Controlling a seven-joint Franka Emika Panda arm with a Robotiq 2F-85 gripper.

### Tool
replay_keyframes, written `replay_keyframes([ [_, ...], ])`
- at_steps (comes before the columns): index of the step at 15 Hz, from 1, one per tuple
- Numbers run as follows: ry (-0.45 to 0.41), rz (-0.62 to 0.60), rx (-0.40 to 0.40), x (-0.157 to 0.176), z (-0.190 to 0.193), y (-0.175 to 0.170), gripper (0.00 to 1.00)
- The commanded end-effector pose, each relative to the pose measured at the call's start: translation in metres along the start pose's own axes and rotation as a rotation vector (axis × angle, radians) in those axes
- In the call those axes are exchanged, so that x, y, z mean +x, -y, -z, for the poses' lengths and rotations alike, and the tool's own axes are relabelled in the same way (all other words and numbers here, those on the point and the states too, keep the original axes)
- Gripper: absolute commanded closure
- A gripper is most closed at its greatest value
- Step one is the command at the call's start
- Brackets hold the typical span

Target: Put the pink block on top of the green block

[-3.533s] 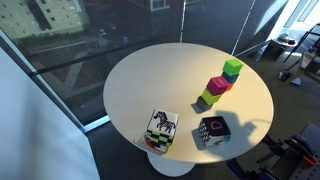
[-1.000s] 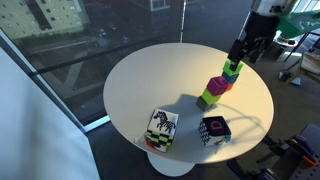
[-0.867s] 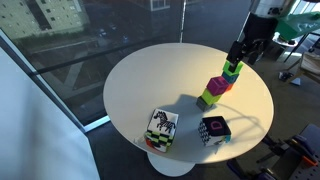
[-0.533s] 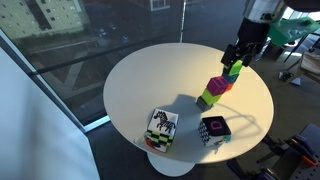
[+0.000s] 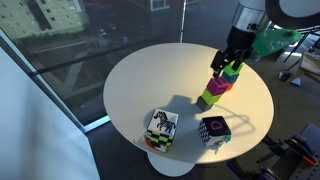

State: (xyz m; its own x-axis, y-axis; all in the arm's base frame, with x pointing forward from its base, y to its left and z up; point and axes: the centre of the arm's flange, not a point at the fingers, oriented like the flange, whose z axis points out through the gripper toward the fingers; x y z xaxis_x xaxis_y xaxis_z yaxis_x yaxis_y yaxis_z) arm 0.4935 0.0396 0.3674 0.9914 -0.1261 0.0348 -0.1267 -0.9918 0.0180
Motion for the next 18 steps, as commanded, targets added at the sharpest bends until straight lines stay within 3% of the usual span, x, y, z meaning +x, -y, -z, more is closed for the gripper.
replay_keyframes([
  [1,-0.024,-0.029,-0.002,0.004,-0.006,0.008,0.00],
  [18,-0.020,-0.046,-0.074,0.008,-0.038,0.006,0.00],
])
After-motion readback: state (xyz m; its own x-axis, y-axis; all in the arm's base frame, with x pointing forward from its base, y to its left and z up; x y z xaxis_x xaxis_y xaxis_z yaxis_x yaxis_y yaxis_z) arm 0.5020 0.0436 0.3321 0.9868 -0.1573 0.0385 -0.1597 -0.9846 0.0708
